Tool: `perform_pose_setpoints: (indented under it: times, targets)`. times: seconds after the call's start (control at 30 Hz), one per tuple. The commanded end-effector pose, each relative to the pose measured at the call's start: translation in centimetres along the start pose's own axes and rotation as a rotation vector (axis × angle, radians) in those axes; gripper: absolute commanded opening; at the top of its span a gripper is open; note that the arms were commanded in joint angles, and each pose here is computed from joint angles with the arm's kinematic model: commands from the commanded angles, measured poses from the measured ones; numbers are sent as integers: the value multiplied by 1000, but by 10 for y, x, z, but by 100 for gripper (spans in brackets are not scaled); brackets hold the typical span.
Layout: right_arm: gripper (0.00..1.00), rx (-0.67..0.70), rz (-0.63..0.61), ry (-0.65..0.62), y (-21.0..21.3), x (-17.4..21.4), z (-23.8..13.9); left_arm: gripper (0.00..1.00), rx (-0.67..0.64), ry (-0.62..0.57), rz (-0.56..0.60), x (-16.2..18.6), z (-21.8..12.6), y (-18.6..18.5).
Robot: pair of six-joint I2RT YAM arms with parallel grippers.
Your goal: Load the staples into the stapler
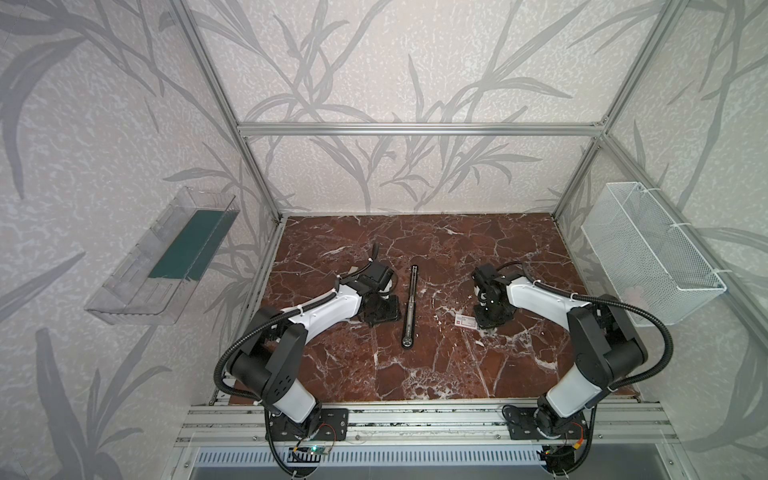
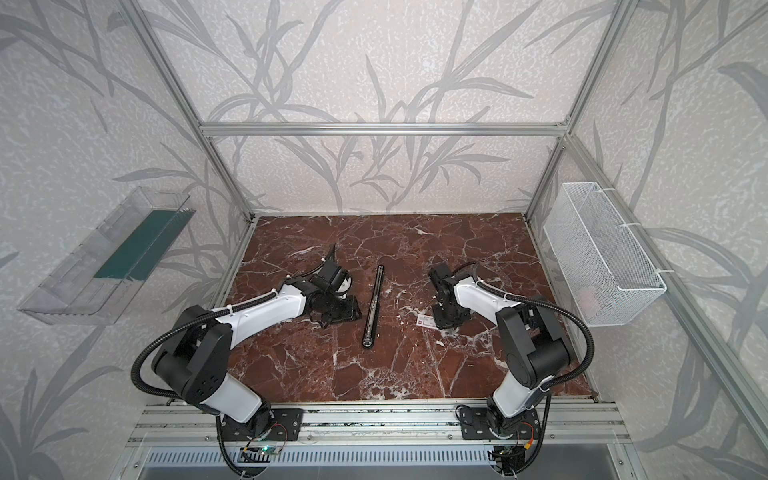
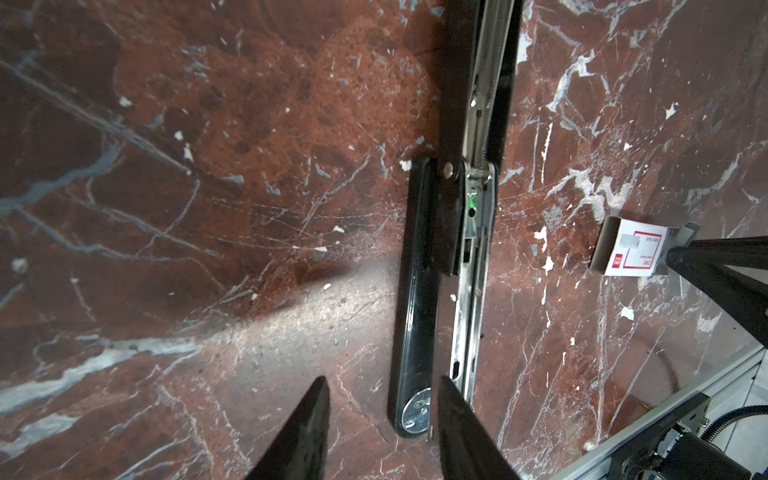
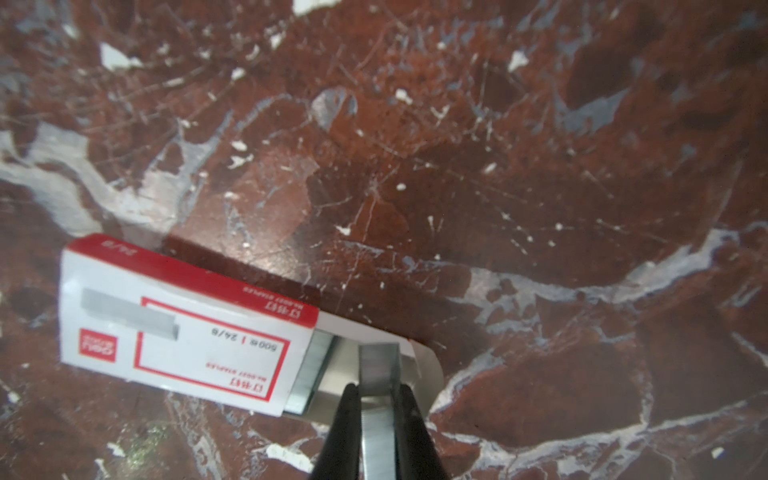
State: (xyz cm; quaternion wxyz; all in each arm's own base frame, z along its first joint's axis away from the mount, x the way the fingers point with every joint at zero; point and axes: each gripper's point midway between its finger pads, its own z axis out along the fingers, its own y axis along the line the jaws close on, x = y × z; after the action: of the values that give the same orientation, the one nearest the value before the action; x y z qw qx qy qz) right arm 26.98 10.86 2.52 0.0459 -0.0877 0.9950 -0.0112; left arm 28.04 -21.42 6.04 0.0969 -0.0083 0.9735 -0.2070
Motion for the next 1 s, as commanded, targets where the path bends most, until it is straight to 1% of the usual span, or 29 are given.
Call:
perform_pose_setpoints:
  times: [0.0,0.27,0.4,0.6,0.8,0.97]
  targets:
    - [10,-1,5,-69,-1,-10,-27,44,-5,-48,-12,-9,-10,1]
    - [11,-41,13,-175,3,-25,-61,44,-53,-92,-32,-26,-13,6]
    - [11,-94,14,-235,12,-36,-79,44,-67,-37,-37,-26,1,5]
    - [11,-172,17,-309,23,-48,-97,44,-99,70,-8,-2,17,5]
    - [11,-240,26,-362,34,-55,-109,44,-154,122,11,20,24,14]
    - [11,-305,32,-390,44,-60,-118,43,-136,174,40,35,37,0]
